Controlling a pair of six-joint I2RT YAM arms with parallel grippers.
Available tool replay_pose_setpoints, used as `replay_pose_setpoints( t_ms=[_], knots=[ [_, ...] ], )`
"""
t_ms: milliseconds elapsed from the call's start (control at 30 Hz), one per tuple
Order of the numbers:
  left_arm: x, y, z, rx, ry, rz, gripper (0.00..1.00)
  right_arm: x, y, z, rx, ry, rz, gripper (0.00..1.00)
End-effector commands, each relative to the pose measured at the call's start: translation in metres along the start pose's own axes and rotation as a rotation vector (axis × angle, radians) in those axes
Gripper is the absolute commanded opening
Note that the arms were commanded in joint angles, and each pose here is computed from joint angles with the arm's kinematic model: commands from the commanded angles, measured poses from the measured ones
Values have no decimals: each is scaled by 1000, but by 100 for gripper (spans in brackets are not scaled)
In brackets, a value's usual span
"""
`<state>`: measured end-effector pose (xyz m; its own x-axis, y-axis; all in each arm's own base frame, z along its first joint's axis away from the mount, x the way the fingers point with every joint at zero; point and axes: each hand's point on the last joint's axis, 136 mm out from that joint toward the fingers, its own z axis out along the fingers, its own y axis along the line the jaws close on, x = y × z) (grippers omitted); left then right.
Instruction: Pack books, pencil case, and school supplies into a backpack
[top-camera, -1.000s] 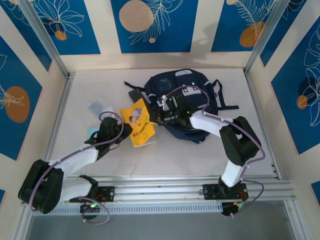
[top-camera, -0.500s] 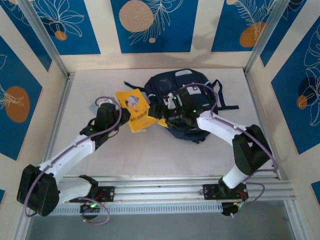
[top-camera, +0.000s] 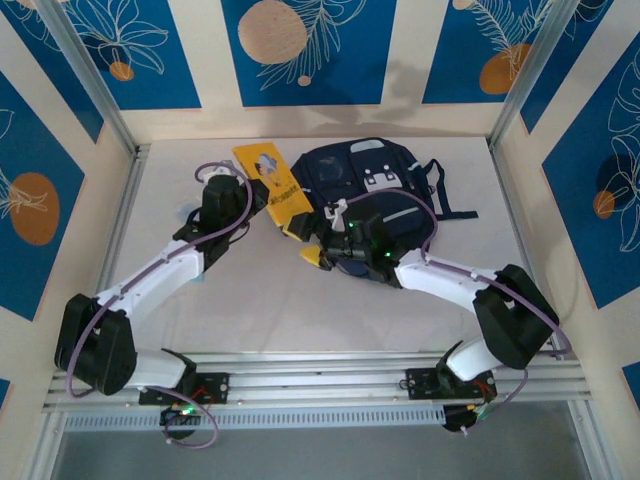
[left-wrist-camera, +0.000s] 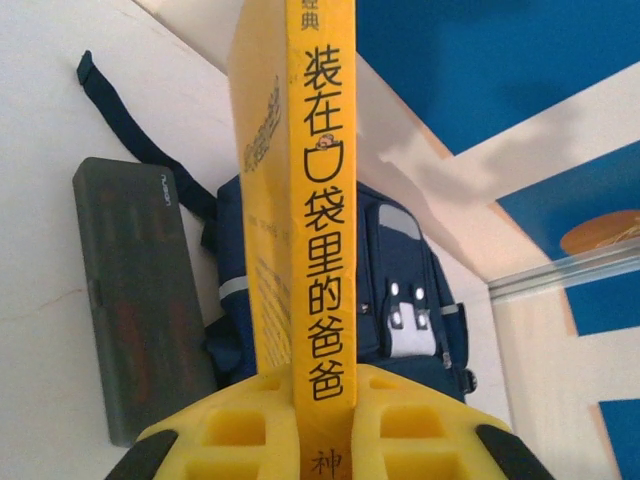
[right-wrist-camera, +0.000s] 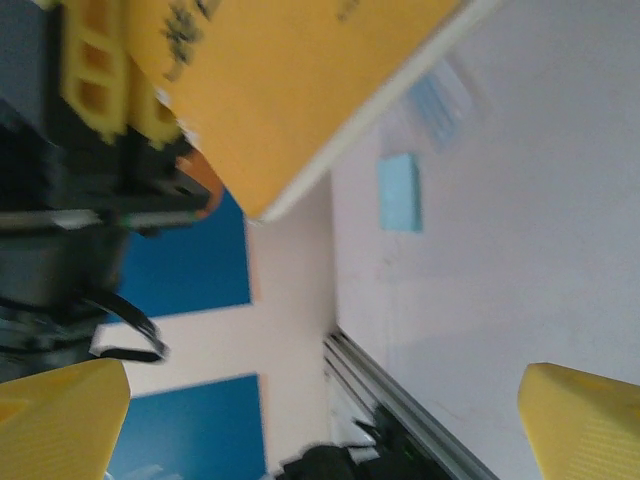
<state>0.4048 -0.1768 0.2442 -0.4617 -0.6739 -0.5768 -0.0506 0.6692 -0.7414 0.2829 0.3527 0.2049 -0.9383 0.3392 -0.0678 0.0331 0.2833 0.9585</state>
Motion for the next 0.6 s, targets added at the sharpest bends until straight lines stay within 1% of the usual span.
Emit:
replay_pose_setpoints(
  t_ms=[0, 167, 333, 400, 467, 500, 533, 567],
  knots=[
    [-23, -35, -8, 144, -101, -91, 0, -20, 26, 7, -161, -127, 66, 100],
    [-18, -39, -17, 170, -122, -125, 0, -23, 23, 26, -205, -123, 130, 100],
    [-8, -36, -24, 179, -105, -154, 0, -46, 18, 28, -255, -236, 125, 100],
    [-3, -31, -25, 174, -93, -161, 0, -57, 14, 26, -245, -280, 116, 97],
    [2, -27, -27, 166, -78, -164, 0, -68, 9, 24, -237, -310, 118, 90],
    [4, -25, -28, 162, -75, -166, 0, -72, 9, 22, -242, -317, 115, 83],
    [6, -22, -29, 157, -71, -168, 0, -76, 8, 21, -244, -324, 110, 74],
    [9, -21, -29, 156, -64, -170, 0, -80, 8, 19, -246, -331, 111, 62]
  ],
)
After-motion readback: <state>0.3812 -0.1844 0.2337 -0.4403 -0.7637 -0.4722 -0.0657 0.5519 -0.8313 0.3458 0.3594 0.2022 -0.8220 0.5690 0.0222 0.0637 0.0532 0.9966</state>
